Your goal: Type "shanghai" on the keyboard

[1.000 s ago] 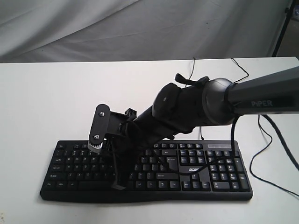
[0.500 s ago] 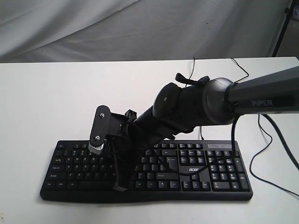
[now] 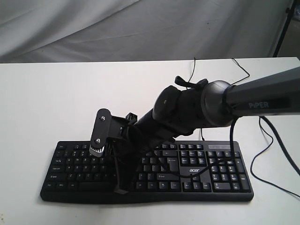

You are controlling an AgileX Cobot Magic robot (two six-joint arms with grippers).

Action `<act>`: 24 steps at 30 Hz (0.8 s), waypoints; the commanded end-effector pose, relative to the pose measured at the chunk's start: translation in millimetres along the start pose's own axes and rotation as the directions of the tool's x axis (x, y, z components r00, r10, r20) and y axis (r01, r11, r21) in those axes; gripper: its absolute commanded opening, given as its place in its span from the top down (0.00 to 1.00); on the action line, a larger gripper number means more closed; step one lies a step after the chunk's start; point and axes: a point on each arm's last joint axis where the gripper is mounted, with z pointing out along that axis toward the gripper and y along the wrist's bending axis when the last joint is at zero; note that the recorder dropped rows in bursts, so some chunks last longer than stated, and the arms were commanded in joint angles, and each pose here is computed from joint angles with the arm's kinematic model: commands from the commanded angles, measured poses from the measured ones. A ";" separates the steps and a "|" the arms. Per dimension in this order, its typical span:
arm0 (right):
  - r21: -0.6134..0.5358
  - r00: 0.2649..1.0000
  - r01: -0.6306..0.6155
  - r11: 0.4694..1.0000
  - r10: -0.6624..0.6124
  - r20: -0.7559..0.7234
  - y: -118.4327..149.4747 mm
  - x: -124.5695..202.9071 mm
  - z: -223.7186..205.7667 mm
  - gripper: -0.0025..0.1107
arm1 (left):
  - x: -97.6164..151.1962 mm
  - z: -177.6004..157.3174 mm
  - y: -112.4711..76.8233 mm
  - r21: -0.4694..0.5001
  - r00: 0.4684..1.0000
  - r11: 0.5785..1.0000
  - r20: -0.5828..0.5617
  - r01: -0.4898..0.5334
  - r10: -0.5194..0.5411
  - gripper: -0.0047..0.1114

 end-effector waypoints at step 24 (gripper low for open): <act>-0.027 1.000 -0.015 1.000 0.015 -0.005 -0.1 4.3 4.5 0.98 | 1.5 0.6 -0.4 0.005 1.000 1.000 -0.005 0.003 -0.003 0.95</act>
